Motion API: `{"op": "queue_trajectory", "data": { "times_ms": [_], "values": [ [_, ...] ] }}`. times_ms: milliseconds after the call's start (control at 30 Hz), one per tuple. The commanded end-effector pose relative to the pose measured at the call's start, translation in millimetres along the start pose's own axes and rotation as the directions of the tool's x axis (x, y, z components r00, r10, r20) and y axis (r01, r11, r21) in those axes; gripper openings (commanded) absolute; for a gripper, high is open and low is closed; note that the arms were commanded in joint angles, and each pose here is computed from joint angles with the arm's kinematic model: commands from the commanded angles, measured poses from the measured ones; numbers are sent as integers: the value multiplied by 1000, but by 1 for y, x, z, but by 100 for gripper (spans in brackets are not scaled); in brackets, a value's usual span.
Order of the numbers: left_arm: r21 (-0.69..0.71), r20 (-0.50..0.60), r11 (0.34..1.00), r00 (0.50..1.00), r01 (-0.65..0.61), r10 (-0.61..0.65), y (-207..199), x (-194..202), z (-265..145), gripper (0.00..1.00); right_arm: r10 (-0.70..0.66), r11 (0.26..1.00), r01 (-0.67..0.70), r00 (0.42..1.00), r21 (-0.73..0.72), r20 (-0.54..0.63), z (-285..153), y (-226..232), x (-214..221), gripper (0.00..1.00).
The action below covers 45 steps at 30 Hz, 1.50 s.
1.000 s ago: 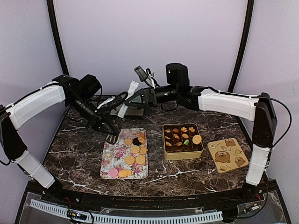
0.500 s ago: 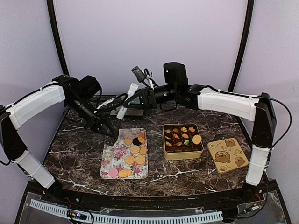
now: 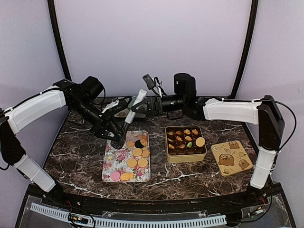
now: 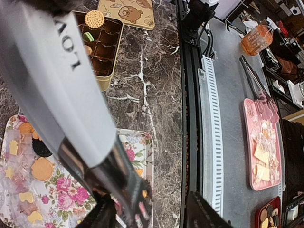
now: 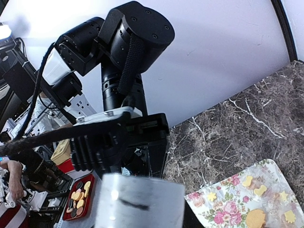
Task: Pack the cookies
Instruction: Pass from the left arm to the right, then pick up the fake cookies from the empty pocket of the box.
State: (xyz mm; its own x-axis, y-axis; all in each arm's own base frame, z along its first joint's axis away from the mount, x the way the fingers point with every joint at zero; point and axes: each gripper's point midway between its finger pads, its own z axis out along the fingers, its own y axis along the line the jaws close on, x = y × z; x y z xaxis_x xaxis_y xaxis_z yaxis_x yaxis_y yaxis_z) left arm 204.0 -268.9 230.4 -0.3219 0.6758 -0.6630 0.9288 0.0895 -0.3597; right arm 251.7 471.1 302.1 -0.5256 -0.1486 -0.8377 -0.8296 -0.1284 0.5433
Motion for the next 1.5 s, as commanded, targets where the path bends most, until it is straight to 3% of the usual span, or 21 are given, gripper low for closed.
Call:
{"op": "queue_trajectory", "data": {
  "times_ms": [0, 67, 100, 267, 400, 600, 700, 867, 1100, 1467],
  "values": [
    [-79, 29, 997, 1000, 12, -10, 10, -8, -5, 65, -110, 993, 113, 989, -24, 96, -13, 38, -40, 20],
    [-93, 40, 996, 999, 17, -13, 10, -10, -8, 95, -124, 992, 121, 988, 39, 88, -17, 31, -40, 19],
    [-98, 49, 995, 999, 18, -13, 10, -12, -9, 98, -142, 987, 134, 986, 85, 89, -21, 27, -42, 19],
    [-192, 68, 981, 997, 33, -21, 25, -12, -22, 99, -231, 941, 202, 970, 271, 78, -51, 21, -49, 18],
    [-243, 141, 962, 986, 123, -90, 51, -10, -45, 99, -259, 890, 223, 965, 398, 39, -79, 24, -49, 18],
    [-282, 175, 938, 972, 200, -155, 75, 8, -64, 99, -284, 708, 213, 959, 673, -5, -142, 23, -38, 17],
    [-290, 179, 935, 971, 204, -156, 76, 13, -64, 99, -301, 594, 187, 954, 782, 1, -183, 33, -32, 24],
    [-310, 197, 921, 964, 236, -181, 86, 20, -72, 99, -279, 494, 149, 960, 857, -6, -221, 39, -5, 29],
    [-331, 208, 905, 956, 267, -206, 95, 27, -81, 99, -181, 348, 128, 981, 929, -68, -250, 20, 23, 22],
    [-331, 225, 891, 943, 310, -244, 103, 38, -87, 99, -129, 208, 96, 989, 973, -70, -283, 14, 46, 26]
  ]
}}
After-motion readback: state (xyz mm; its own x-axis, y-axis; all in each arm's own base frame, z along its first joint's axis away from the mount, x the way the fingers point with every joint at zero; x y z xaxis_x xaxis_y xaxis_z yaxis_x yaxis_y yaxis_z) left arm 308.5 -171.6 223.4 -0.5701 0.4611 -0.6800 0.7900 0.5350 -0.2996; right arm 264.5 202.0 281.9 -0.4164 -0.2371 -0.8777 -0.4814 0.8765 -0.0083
